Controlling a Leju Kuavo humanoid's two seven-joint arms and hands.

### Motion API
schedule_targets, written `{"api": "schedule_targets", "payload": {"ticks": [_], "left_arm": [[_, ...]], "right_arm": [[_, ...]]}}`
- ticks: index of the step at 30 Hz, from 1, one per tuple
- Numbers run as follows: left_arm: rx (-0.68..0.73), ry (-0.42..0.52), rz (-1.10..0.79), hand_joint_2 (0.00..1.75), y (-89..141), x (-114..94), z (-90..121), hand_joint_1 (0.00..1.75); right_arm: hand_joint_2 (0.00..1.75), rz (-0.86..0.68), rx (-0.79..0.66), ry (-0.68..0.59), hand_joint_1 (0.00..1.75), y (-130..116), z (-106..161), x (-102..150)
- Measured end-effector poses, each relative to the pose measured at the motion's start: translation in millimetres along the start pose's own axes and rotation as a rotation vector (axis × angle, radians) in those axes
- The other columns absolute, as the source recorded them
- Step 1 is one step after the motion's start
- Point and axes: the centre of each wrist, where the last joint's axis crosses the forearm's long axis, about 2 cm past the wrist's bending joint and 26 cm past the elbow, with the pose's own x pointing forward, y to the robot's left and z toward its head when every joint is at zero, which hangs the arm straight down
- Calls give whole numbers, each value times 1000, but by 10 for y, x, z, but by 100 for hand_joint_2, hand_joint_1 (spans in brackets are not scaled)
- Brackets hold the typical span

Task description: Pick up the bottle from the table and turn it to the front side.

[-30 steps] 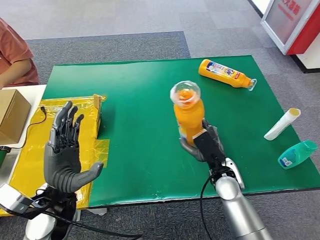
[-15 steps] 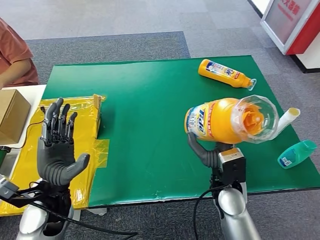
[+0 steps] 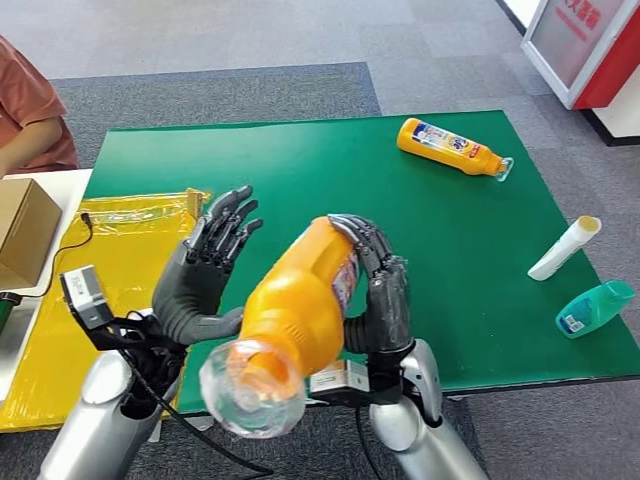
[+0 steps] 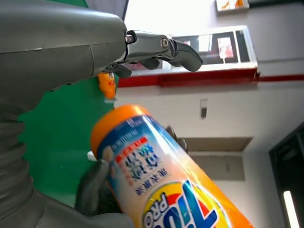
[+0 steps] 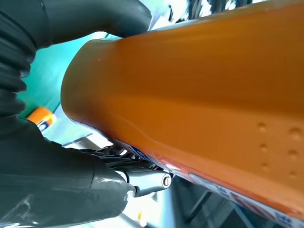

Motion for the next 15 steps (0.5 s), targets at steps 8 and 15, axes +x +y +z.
{"api": "schedule_targets", "payload": {"ticks": [8, 15], "left_arm": [[-174, 51, -61, 175, -81, 23, -235, 0], [-227, 78, -140, 175, -45, 97, -350, 0]], "right_arm": [[175, 14, 49, -17, 175, 118, -27, 12], [175, -3, 129, 53, 175, 168, -19, -42]]}}
